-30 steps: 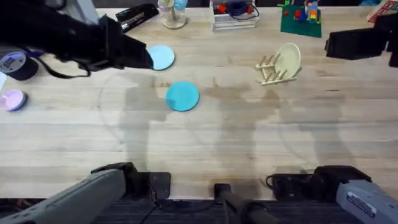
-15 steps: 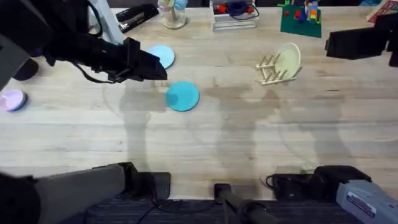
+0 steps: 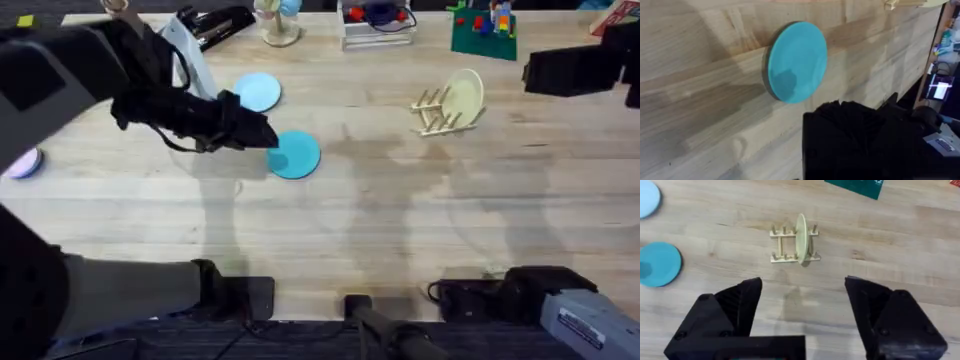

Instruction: Pick up the plates from the table one by one and place each into a slot on the dish rack.

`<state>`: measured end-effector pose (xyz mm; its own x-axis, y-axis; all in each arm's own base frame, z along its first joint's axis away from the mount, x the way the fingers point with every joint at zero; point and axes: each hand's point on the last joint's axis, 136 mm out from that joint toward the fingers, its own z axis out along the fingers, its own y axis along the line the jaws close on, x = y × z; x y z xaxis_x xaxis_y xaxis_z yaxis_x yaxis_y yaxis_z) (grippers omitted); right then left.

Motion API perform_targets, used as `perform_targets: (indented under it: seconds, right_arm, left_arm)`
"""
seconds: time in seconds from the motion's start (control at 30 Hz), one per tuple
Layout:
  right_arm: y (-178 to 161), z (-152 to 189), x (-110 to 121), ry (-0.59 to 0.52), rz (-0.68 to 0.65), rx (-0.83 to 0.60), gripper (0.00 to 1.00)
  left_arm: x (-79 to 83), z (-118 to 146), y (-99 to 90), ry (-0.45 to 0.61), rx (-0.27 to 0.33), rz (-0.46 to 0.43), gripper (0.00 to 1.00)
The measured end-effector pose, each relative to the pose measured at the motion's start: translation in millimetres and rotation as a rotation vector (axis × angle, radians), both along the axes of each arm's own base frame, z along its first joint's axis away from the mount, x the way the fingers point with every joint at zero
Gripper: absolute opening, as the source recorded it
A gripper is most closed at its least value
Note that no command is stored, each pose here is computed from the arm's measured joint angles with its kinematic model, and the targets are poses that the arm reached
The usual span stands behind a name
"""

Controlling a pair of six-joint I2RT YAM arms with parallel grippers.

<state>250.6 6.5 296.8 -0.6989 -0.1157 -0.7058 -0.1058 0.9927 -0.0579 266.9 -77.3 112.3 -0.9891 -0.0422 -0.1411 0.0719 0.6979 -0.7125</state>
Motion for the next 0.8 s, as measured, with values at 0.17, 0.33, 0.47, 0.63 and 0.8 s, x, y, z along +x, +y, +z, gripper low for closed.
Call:
perform_targets:
  seconds: [0.17,0.33,0.47,0.63,0.8]
  right_arm:
    - [0,-1,-1,0.003,0.000,0.000,0.995]
    - [0,-1,-1,0.003,0.000,0.000,0.993]
    - [0,-1,-1,0.004,0.000,0.000,0.995]
    - [0,-1,-1,0.004,0.000,0.000,0.994]
    - [0,-1,-1,0.004,0.000,0.000,0.995]
  left_arm:
    - [1.5,-6,-0.9,-0.019,-0.006,0.001,0.041]
    - [9.3,-12,0.7,-0.029,-0.004,0.007,0.041]
    - [8.4,-29,0.7,0.039,-0.015,0.009,0.042]
    - [12.3,-42,1.6,0.064,-0.017,0.013,0.041]
    - [16.0,-48,2.8,0.064,-0.017,0.016,0.041]
